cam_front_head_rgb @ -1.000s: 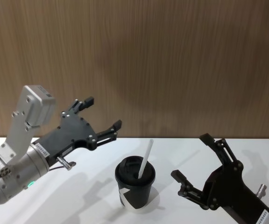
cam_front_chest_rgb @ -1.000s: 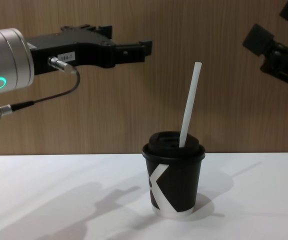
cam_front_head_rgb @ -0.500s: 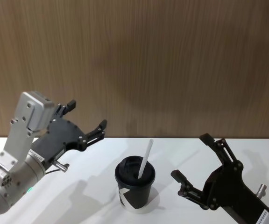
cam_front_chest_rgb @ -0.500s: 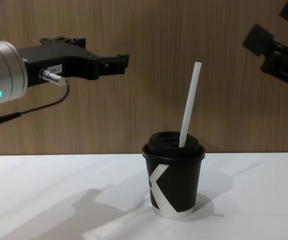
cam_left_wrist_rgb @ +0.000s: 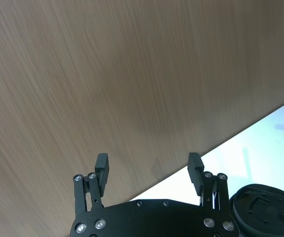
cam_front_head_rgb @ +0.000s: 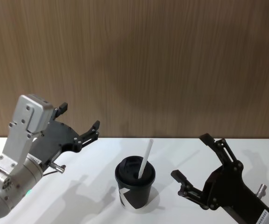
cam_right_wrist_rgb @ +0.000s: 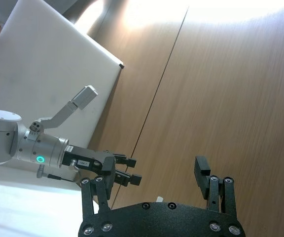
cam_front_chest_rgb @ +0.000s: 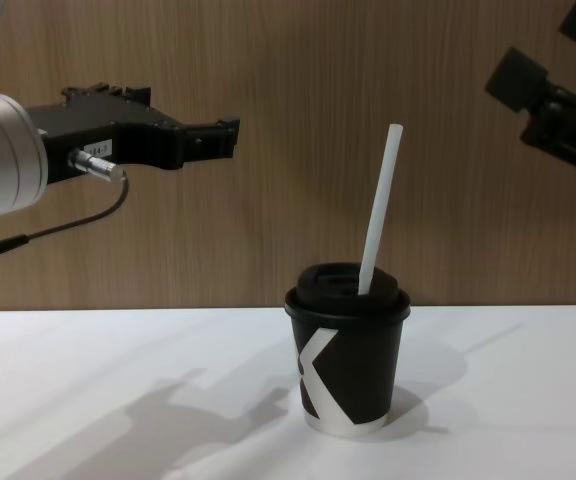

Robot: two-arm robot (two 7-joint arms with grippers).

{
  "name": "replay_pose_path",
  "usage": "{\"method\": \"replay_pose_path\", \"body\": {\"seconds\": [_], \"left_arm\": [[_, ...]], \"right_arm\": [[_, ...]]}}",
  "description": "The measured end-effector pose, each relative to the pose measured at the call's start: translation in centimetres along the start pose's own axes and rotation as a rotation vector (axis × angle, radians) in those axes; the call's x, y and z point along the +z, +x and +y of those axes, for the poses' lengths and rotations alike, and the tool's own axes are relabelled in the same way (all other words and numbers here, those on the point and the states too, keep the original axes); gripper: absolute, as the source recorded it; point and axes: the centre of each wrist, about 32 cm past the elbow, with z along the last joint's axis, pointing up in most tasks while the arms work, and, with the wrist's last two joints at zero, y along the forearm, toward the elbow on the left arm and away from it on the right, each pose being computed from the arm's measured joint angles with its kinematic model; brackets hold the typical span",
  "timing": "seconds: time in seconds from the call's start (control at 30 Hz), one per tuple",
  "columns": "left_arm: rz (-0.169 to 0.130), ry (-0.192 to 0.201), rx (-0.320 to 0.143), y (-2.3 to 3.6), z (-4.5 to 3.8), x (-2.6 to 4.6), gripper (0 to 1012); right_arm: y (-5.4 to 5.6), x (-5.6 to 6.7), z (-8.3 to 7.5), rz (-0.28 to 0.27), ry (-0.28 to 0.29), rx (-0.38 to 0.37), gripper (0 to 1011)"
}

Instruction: Pick up the straw with one hand, pass it to the other hand, and insert it into the cup.

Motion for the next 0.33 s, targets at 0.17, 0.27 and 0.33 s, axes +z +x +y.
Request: {"method": "replay_pose_path", "body": {"seconds": [0.17, 0.27, 0.33], "left_arm": [[-0.001, 0.005, 0.01, -0.07, 0.07, -0.02, 1002], [-0.002, 0.007, 0.015, -0.1, 0.09, -0.05, 1001], [-0.002, 0.008, 0.017, -0.11, 0.1, -0.05, 1002]], "right_arm": [[0.0, 0.0, 0.0, 0.0, 0.0, 0.0, 1001], [0.0, 0.0, 0.0, 0.0, 0.0, 0.0, 1001], [0.0, 0.0, 0.0, 0.0, 0.0, 0.0, 1001]]}}
